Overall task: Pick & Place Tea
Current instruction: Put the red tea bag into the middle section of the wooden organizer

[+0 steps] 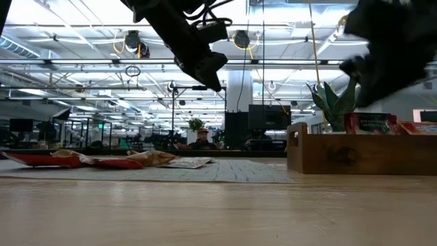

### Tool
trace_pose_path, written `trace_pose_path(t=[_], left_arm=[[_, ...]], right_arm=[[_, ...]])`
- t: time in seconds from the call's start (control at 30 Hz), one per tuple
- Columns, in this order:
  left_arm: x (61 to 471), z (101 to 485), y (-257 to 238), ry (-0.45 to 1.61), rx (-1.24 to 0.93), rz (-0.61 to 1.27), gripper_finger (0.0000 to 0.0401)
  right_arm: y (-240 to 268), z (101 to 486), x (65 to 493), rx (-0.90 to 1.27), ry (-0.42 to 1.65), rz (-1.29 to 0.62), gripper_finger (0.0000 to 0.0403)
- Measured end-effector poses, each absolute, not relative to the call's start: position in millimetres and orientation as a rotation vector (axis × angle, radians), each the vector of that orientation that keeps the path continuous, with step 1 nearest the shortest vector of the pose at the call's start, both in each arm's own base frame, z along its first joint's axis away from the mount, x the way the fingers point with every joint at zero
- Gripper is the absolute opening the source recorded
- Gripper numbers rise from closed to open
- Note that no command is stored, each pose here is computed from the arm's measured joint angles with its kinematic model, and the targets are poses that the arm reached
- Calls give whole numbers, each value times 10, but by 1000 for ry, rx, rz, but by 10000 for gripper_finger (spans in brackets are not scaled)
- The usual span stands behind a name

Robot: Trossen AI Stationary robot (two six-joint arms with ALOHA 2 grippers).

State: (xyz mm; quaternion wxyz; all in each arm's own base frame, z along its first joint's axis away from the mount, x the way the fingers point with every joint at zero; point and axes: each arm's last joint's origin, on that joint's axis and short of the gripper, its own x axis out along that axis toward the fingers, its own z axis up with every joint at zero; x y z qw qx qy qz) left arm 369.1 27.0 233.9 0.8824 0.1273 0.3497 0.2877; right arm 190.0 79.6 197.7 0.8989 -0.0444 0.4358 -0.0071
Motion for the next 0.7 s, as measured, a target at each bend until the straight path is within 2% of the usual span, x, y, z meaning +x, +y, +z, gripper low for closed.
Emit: trace_pose_path(t=[0.2, 0.33, 0.5, 0.7], left_arm=[[3661, 2256, 293, 805, 73, 362, 63], [3552, 2166, 300, 948, 55, 362, 75], [3358, 2065, 298, 1138, -39, 478, 142], [3185, 1879, 258, 1325, -84, 408, 238]], right_arm=[[715, 2043, 1832, -180, 454, 28, 1], [589, 1970, 1740, -256, 159, 6, 24], [455, 1847, 1586, -283, -39, -54, 102], [387, 1786, 1466, -283, -152, -90, 181]])
